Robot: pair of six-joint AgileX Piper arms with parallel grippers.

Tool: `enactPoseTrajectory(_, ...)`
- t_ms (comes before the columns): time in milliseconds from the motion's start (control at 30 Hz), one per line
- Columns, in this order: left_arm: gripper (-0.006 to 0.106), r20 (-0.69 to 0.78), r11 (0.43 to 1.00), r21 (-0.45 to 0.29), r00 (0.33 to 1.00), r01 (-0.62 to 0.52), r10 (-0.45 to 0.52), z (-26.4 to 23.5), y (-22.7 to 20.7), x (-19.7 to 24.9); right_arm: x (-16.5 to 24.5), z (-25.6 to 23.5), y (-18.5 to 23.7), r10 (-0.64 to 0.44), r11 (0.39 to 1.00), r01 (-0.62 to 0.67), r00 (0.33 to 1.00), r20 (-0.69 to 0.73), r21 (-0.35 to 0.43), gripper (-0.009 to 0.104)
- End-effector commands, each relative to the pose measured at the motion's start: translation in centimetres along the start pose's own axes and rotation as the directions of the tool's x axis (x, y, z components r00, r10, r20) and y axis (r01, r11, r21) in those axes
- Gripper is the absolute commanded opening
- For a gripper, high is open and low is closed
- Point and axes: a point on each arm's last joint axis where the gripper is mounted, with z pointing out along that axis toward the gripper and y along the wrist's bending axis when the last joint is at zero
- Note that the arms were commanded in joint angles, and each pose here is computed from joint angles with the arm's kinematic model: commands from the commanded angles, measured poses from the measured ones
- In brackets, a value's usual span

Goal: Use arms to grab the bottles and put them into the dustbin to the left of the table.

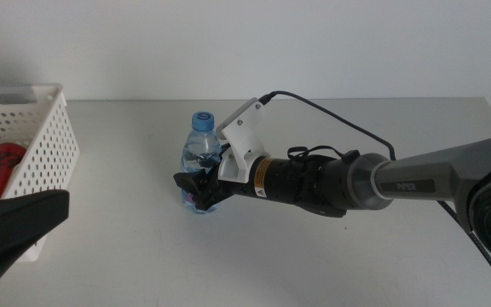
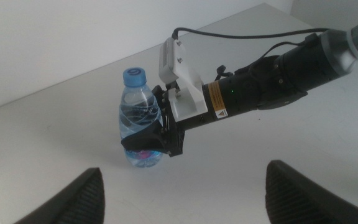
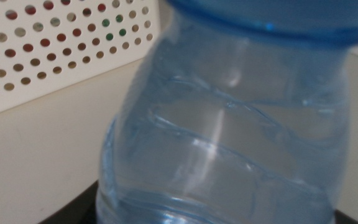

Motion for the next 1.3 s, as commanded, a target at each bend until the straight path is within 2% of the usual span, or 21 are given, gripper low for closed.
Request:
enactPoseTrajectory(0,0.086,0.094,1.0,0.002,0.995,0.014,-0.014,-0.3,0.0,-1.3,-5.0,-0.7,1.4,-0.025,0.997,0.038,0.98,0.199,-0.061,-0.001)
enactPoseTrajectory(100,0.086,0.094,1.0,0.002,0.995,0.014,-0.014,-0.3,0.0,-1.3,-4.7,-0.3,2.2,-0.076,0.995,0.087,0.982,0.174,-0.057,0.004)
enactPoseTrajectory(200,0.086,0.094,1.0,0.002,0.995,0.014,-0.014,-0.3,0.0,-1.3,-4.5,0.0,2.9,-0.133,0.988,0.143,0.979,0.153,-0.053,0.015)
enactPoseTrajectory(433,0.086,0.094,1.0,0.002,0.995,0.014,-0.014,-0.3,0.0,-1.3,-4.1,0.0,3.3,-0.121,0.991,0.125,0.989,0.088,-0.039,0.066)
enactPoseTrajectory(567,0.086,0.094,1.0,0.002,0.995,0.014,-0.014,-0.3,0.0,-1.3,-5.2,-1.7,3.4,-0.073,0.997,0.073,0.997,0.04,0.002,0.085)
enactPoseTrajectory(633,0.086,0.094,1.0,0.002,0.995,0.014,-0.014,-0.3,0.0,-1.3,-6.1,-3.2,3.6,-0.074,0.997,0.074,0.997,0.03,0.015,0.088)
enactPoseTrajectory(767,0.086,0.094,1.0,0.002,0.995,0.014,-0.014,-0.3,0.0,-1.3,-7.0,-6.8,5.1,-0.12,0.993,0.12,0.993,0.016,-0.014,0.087)
enactPoseTrajectory(900,0.086,0.094,1.0,0.002,0.995,0.014,-0.014,-0.3,0.0,-1.3,-7.9,-12.0,6.8,-0.122,0.992,0.122,0.992,0.011,-0.015,0.087)
enactPoseTrajectory(1067,0.086,0.094,1.0,0.002,0.995,0.014,-0.014,-0.3,0.0,-1.3,-9.9,-18.7,8.5,-0.09,0.995,0.087,0.994,0.056,0.047,0.087)
enactPoseTrajectory(1267,0.086,0.094,1.0,0.002,0.995,0.014,-0.014,-0.3,0.0,-1.3,-11.2,-26.0,9.9,-0.059,0.986,0.04,0.992,0.114,0.159,0.087)
